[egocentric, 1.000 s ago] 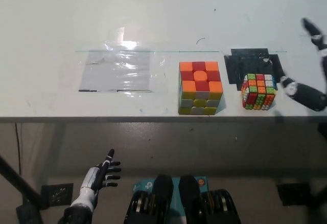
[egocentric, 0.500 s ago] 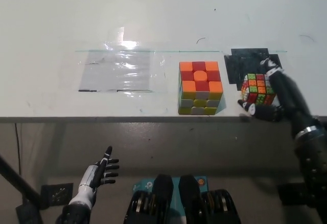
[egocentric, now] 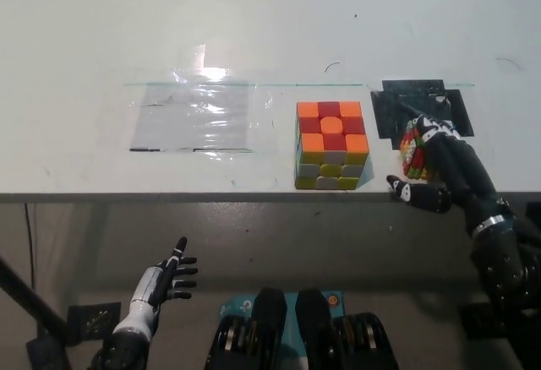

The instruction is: The robot uses its right hand to pick up the small cube kept on the middle on the desk and place it on the bigger cube kept next to it

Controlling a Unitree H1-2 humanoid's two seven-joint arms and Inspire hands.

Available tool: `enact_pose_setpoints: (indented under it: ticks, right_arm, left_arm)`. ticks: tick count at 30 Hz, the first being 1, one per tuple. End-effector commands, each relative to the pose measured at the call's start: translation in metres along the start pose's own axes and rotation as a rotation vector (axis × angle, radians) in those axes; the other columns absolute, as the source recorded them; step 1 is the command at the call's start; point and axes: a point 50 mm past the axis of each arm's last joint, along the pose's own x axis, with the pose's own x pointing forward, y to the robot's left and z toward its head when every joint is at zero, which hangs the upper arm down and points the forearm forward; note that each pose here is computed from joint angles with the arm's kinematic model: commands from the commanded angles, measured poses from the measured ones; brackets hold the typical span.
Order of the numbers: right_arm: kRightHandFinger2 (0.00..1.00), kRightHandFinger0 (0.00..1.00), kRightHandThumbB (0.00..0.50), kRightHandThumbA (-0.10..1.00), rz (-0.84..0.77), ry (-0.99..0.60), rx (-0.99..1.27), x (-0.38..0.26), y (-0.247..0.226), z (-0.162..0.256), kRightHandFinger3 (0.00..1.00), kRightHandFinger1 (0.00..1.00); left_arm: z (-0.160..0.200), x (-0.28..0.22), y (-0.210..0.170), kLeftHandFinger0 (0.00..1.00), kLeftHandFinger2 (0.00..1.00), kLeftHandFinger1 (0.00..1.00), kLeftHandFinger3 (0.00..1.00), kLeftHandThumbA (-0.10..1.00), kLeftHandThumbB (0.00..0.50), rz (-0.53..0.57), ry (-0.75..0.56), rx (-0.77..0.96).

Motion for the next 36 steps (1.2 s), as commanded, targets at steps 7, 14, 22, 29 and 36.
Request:
enact_pose_setpoints:
  ticks: [7, 14, 22, 29, 36]
  right_arm:
    - [1.0, 1.0, 0.377, 0.57, -0.063, -0.106, -0.084, 0.009, -0.019, -0.009, 1.0, 1.0]
    - [1.0, 0.89, 0.349, 0.5, -0.09, -0.111, -0.093, 0.013, -0.023, -0.013, 1.0, 1.0]
    - [1.0, 0.89, 0.356, 0.45, -0.067, -0.106, -0.094, 0.014, -0.015, -0.015, 1.0, 1.0]
    - [1.0, 0.87, 0.434, 0.67, 0.002, -0.054, -0.203, 0.023, -0.017, -0.028, 1.0, 1.0]
    - [1.0, 0.79, 0.5, 0.7, 0.052, -0.004, -0.24, 0.031, -0.008, -0.035, 1.0, 1.0]
  left_arm:
    - [0.013, 0.003, 0.006, 0.63, 0.66, 0.62, 0.67, 0.92, 0.097, 0.014, -0.064, 0.013]
    - [0.015, 0.001, 0.008, 0.67, 0.7, 0.65, 0.71, 0.92, 0.105, 0.013, -0.064, 0.016]
    - [0.018, 0.001, 0.01, 0.63, 0.67, 0.62, 0.67, 0.92, 0.128, 0.01, -0.068, 0.009]
    - [0.023, 0.003, 0.008, 0.68, 0.71, 0.66, 0.7, 0.93, 0.114, 0.003, -0.077, 0.02]
    - [0.025, 0.008, 0.009, 0.62, 0.65, 0.6, 0.66, 0.92, 0.117, 0.003, -0.087, 0.018]
